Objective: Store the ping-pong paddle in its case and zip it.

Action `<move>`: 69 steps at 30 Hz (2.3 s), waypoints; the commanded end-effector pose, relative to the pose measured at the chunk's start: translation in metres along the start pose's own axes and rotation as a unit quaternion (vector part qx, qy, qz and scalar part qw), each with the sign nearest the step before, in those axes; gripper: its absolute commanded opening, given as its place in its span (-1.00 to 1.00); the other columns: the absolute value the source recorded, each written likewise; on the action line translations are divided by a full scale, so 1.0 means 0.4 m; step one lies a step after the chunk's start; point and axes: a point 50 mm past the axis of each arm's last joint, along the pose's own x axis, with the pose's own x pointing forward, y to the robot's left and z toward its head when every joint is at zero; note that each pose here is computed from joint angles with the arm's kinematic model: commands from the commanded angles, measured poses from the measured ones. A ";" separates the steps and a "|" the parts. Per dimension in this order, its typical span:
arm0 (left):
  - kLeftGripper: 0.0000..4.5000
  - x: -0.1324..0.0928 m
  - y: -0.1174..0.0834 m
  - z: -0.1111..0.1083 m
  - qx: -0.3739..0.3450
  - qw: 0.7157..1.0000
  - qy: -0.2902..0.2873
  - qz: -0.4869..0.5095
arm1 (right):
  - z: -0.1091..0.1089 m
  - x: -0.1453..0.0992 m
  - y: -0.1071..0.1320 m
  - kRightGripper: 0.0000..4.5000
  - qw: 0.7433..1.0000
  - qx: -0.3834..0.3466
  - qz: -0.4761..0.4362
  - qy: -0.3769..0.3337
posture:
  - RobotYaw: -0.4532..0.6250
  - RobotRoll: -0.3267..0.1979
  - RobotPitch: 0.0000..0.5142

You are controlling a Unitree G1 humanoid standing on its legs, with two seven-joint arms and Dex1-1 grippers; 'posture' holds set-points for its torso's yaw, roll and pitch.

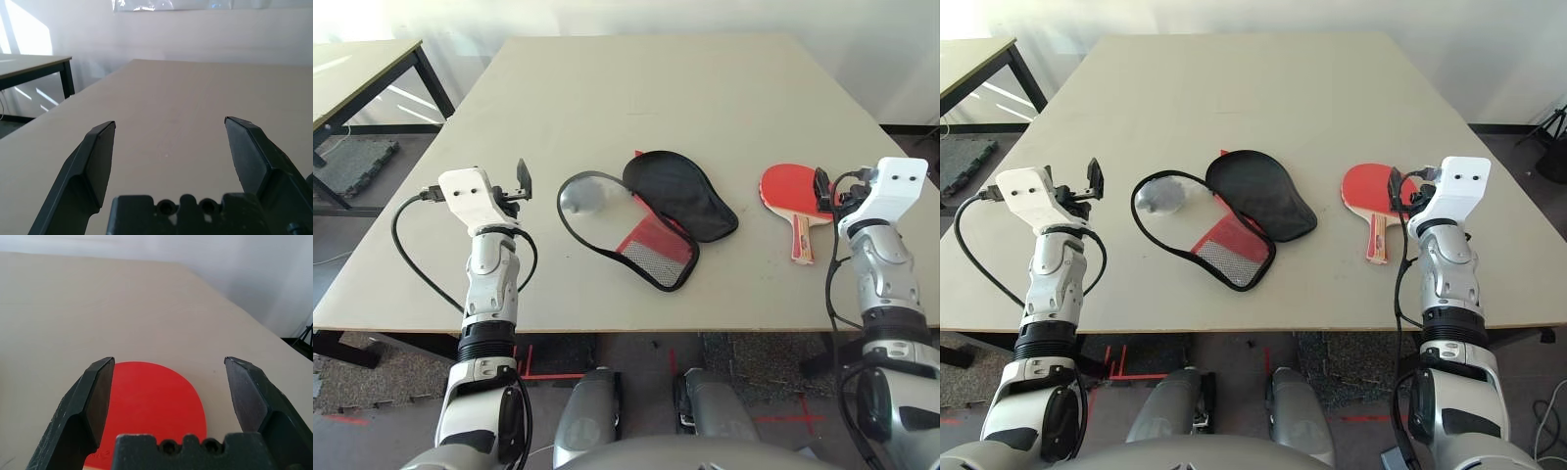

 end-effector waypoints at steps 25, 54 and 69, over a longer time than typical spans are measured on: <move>1.00 0.051 0.003 0.151 0.001 0.952 0.006 -0.305 | 0.132 -0.042 0.078 0.98 0.975 0.116 0.028 0.186 | -0.09 0.25 -0.78; 1.00 -0.037 -0.135 0.190 -0.003 0.765 0.149 -0.627 | 0.015 -0.073 0.121 0.98 0.901 0.133 0.002 0.414 | -0.09 0.25 -0.80; 1.00 -0.043 -0.108 0.161 -0.001 0.775 0.158 -0.612 | 0.008 -0.071 0.151 -0.28 0.901 0.123 0.025 0.416 | -0.08 0.25 -0.78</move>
